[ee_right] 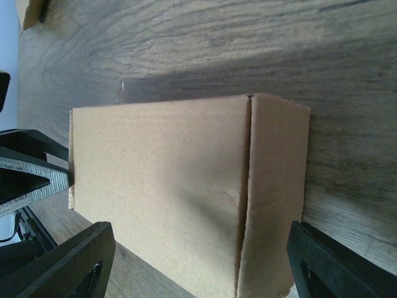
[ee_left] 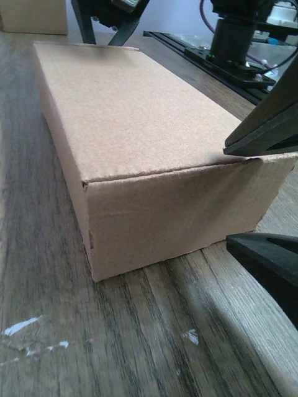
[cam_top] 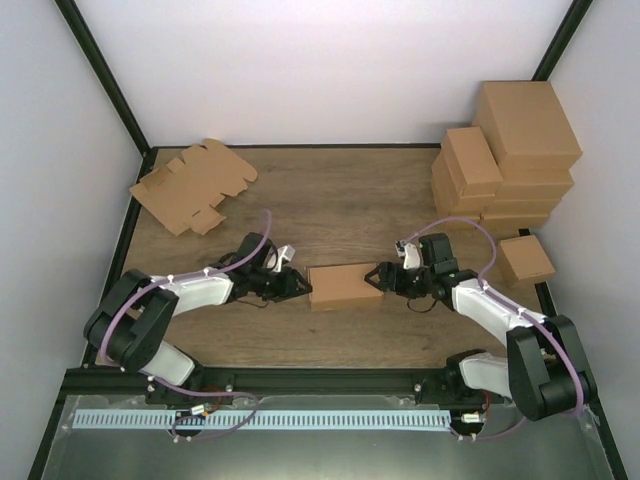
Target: Fold the paper box
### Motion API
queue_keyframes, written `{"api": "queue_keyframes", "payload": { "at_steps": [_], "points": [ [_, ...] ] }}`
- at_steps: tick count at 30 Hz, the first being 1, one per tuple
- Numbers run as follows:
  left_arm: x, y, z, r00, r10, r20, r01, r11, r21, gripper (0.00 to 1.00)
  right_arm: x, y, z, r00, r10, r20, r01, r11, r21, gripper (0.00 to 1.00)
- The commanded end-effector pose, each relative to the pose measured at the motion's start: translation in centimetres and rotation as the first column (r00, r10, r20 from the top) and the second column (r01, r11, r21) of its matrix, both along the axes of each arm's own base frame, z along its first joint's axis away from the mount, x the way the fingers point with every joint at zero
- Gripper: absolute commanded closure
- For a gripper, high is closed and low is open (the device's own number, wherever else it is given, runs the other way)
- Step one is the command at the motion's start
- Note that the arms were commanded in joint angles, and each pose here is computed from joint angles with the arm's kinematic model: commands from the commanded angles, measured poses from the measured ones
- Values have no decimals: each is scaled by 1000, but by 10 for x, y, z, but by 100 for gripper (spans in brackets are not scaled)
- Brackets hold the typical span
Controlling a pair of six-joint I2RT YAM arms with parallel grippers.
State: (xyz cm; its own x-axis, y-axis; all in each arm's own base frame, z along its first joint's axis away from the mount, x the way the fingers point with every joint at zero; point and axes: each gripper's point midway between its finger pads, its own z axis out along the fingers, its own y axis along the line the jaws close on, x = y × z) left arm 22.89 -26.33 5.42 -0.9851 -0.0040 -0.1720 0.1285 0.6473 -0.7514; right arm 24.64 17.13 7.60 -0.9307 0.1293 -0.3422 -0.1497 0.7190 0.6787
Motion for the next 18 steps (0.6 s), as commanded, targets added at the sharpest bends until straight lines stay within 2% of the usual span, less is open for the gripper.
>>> {"api": "queue_keyframes", "payload": {
  "at_steps": [1, 6, 8, 10, 18],
  "points": [
    [0, -9, 6, 999, -42, 33, 44, 997, -61, 62, 3, 3, 6, 999, 21, 41, -22, 999, 27, 21],
    [1, -10, -2, 999, -46, 19, 47, 998, -47, 64, 4, 1, 5, 999, 2, 48, -4, 1000, 27, 17],
    [0, -9, -8, 999, -46, 5, 46, 998, -37, 74, 5, -1, 4, 999, -6, 45, 5, 1000, 24, 15],
    [-1, -4, -16, 999, -31, -15, 31, 1000, -3, 95, 5, -4, 2, 999, -12, 39, 11, 1000, 25, 14],
    [-11, 11, -30, 999, 4, -47, -2, 999, 35, 96, -14, 0, 16, 999, 53, 1, -52, 969, 240, 2]
  ]
}}
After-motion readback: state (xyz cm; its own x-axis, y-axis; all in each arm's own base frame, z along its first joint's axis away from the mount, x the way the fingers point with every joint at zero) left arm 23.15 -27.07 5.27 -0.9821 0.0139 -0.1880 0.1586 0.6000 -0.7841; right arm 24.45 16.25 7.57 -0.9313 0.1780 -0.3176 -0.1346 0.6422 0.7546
